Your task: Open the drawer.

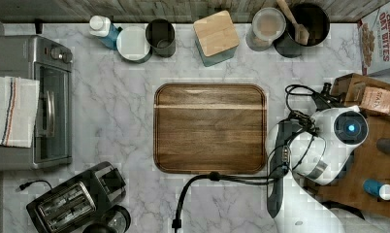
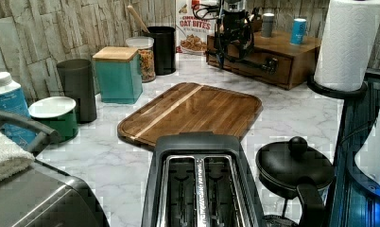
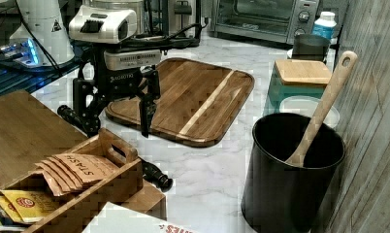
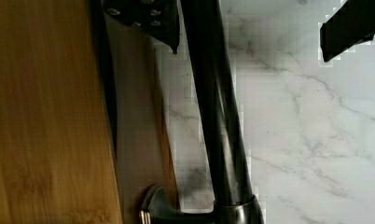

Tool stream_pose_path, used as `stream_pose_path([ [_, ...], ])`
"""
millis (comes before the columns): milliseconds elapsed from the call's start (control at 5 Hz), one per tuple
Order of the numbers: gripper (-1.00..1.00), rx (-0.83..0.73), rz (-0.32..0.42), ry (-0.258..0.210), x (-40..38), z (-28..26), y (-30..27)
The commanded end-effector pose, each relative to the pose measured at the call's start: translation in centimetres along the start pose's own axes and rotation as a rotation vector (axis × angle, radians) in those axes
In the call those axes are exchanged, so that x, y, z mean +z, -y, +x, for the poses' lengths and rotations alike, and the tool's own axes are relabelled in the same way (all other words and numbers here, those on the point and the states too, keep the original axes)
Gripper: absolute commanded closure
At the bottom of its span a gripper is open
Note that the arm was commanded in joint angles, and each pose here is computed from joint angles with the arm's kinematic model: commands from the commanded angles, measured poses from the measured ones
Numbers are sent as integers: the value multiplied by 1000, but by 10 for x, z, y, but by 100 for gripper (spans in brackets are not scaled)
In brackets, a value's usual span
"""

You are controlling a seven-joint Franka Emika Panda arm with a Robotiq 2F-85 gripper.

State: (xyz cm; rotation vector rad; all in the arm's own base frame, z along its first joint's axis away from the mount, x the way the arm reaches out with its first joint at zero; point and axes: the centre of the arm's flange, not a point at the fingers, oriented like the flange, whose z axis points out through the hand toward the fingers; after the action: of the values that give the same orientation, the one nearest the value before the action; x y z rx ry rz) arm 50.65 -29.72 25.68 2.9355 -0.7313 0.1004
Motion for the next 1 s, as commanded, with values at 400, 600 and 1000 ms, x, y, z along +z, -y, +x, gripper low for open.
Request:
stream_pose_path([
  [400,-100,-216,88,-68,5,19,23],
  [600,-100,-277,147,-68,6,27,41],
  [1000,-100,-251,208,40,-27,14,136],
])
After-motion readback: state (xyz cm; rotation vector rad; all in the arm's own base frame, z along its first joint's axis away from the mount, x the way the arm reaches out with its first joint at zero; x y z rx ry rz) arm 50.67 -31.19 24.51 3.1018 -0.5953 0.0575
